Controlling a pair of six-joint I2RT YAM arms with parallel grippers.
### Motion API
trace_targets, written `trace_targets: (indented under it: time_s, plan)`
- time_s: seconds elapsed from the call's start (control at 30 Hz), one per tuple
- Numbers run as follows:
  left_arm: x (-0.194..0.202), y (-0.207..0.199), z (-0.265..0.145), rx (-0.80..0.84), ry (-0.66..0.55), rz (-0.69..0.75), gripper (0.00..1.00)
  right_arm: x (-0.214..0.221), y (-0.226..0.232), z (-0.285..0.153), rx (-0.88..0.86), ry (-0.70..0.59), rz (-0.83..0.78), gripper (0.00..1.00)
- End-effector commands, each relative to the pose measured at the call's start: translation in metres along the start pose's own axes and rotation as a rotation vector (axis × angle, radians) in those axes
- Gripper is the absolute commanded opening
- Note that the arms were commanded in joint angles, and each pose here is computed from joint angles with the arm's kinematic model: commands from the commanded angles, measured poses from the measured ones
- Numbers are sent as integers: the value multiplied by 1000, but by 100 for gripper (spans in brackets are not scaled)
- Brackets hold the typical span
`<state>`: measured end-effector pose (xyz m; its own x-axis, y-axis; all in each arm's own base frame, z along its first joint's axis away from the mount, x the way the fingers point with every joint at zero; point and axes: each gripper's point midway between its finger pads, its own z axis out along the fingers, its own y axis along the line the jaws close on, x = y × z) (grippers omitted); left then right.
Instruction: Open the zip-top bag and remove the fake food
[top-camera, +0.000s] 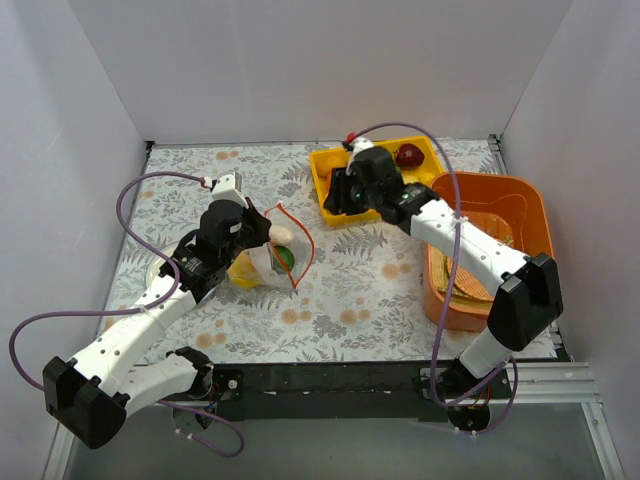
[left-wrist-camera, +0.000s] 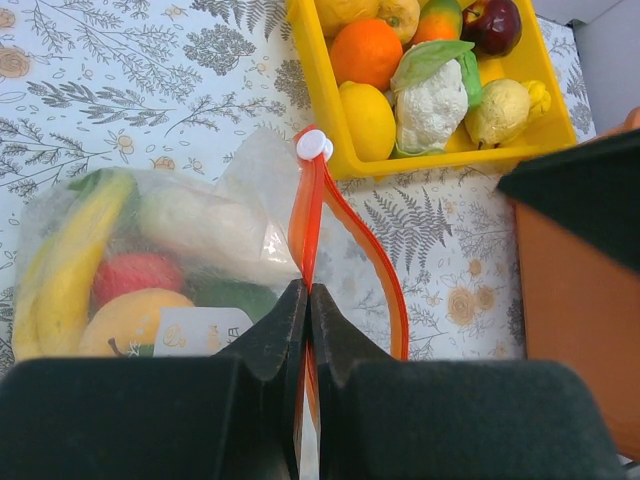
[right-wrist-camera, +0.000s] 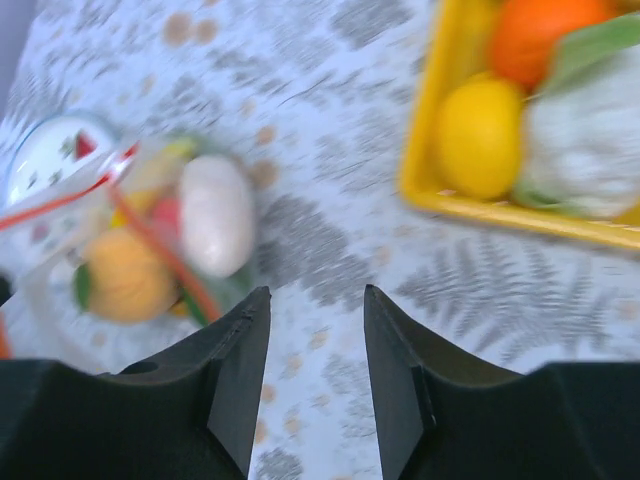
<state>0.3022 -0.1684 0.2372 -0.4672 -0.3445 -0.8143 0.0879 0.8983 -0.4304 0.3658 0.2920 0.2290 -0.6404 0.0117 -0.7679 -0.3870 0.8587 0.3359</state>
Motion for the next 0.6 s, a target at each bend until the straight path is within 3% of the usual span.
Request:
trace_targets:
  time_s: [0.0, 0.27, 0.57]
  plan:
    - [-7, -8, -7, 48, -17, -1, 0, 36, 86, -8, -286, 41, 10, 47]
    - [-2, -9, -11, 74, -13, -9, 0, 89, 146, 20, -433, 148, 9, 48]
    - [3, -12, -13, 100, -9, -28, 0, 105, 147, 52, -367, 153, 68, 67]
